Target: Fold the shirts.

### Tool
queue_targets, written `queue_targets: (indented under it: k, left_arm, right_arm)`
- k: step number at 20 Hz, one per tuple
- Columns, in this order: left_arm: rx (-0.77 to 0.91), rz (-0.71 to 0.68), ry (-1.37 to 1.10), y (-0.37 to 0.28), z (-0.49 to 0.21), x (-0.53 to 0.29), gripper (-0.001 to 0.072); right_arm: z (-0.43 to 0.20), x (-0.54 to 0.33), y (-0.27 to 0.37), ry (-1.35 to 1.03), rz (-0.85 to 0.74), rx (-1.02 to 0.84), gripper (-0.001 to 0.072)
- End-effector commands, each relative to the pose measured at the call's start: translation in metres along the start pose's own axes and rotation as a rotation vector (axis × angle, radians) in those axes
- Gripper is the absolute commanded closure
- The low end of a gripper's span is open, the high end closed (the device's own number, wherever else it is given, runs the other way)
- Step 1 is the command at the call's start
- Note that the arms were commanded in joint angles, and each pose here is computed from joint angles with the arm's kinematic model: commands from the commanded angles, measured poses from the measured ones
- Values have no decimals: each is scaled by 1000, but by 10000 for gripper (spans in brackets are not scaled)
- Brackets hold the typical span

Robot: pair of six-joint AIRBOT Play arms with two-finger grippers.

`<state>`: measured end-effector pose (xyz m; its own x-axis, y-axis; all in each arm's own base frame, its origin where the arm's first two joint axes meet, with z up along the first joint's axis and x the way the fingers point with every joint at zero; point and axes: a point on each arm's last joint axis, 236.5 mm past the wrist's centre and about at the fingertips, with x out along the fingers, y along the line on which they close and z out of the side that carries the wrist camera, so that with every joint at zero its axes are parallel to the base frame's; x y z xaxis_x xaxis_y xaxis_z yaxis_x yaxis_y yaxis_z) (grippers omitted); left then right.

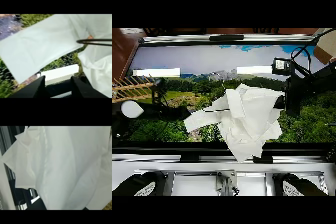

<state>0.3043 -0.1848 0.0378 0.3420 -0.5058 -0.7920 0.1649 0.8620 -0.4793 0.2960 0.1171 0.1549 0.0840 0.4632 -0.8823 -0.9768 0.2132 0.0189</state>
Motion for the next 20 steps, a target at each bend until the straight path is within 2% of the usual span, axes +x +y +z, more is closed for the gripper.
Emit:
queue_targets:
  k: [1,3,6,8,20]
  left_arm:
    - [46,-108,-82,-34,-23,40,276]
    - [123,-154,-126,-67,-31,52,144]
    - [186,-200,-167,-104,-43,76,142]
    - [147,-216,-216,-115,-36,87,143]
    - [145,-152,-216,-102,-26,128,145]
  right_arm:
    - [2,-1,-2,-6,-13,21,650]
    - [2,-1,-2,-6,-13,33,650]
    - [2,-1,-2,-6,-11,55,650]
    - [0,-1,1,0,1,71,650]
    - [-5,-1,8,24,26,110,649]
